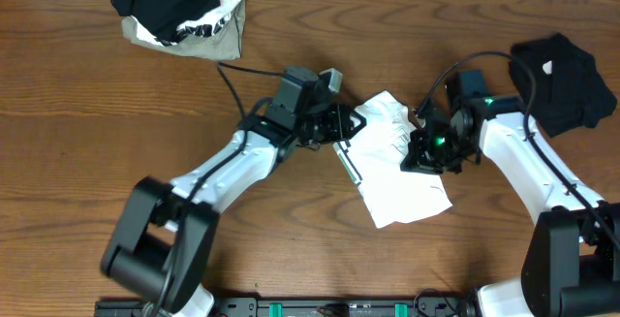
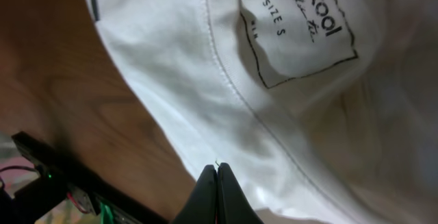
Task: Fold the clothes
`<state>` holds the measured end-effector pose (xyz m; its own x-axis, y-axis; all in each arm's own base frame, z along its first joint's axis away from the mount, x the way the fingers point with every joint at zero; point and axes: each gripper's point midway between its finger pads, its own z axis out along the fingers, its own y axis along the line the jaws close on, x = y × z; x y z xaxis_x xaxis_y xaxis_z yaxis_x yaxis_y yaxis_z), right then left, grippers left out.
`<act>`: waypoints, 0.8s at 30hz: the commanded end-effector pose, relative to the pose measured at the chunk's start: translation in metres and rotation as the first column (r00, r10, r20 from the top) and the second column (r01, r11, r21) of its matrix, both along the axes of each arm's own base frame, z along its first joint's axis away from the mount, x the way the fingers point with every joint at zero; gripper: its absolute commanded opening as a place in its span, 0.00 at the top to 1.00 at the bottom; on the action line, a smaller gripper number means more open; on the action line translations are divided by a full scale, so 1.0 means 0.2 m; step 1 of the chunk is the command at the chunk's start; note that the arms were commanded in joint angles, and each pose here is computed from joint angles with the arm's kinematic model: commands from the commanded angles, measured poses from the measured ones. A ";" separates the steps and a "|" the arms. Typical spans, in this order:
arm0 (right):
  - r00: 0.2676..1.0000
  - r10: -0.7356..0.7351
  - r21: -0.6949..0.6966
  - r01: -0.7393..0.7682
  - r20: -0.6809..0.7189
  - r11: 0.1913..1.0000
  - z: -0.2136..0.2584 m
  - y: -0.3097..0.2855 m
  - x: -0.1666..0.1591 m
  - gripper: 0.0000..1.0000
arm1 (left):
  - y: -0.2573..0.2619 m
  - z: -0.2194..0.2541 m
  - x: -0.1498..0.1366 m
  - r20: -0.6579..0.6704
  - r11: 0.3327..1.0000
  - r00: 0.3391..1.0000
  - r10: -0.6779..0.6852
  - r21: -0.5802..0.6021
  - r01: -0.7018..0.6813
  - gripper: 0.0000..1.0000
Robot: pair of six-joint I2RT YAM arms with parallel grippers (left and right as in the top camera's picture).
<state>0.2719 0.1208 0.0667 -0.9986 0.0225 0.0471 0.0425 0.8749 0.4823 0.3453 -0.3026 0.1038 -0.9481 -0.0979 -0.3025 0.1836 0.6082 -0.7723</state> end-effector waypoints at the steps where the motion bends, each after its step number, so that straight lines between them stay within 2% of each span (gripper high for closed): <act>1: 0.999 -0.032 0.034 0.033 -0.042 0.999 -0.05 0.04 -0.05 0.99 | -0.07 -0.05 0.00 -0.045 0.999 0.999 -0.014 -0.040 0.012 0.76; 4: 0.997 -0.056 0.031 0.058 -0.052 0.998 -0.11 0.03 -0.07 0.99 | -0.12 -0.10 -0.01 -0.067 0.998 0.998 -0.016 -0.054 0.012 0.85; 7: 0.995 -0.080 0.010 0.081 -0.055 0.997 -0.16 0.01 -0.08 0.99 | -0.14 -0.18 -0.03 -0.103 0.999 0.994 -0.021 -0.046 0.017 0.87; 12: 0.989 -0.131 -0.095 0.124 -0.073 0.988 -0.24 -0.07 -0.12 0.99 | -0.14 -0.33 -0.05 -0.161 1.000 0.987 -0.021 -0.011 0.020 0.87; 15: 0.986 -0.132 -0.110 0.121 -0.099 0.987 -0.25 -0.08 -0.15 0.99 | -0.11 -0.41 -0.04 -0.193 1.000 0.981 -0.003 0.009 0.005 0.87; 20: 0.981 -0.134 -0.140 0.115 -0.137 0.983 -0.25 -0.10 -0.20 0.99 | 0.00 -0.46 0.03 -0.209 0.999 0.977 0.048 0.028 -0.043 0.86; 24: 0.973 -0.161 -0.253 0.116 -0.163 0.960 -0.28 -0.20 -0.25 0.99 | 0.13 -0.48 0.11 -0.224 0.994 0.968 0.109 0.044 -0.102 0.85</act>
<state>0.2263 0.0954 0.0179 -0.9661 0.1620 0.2008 0.2217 0.9196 0.3244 0.3485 -0.3028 0.0220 -0.9878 -0.1311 -0.0841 -0.0119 0.6018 -0.7986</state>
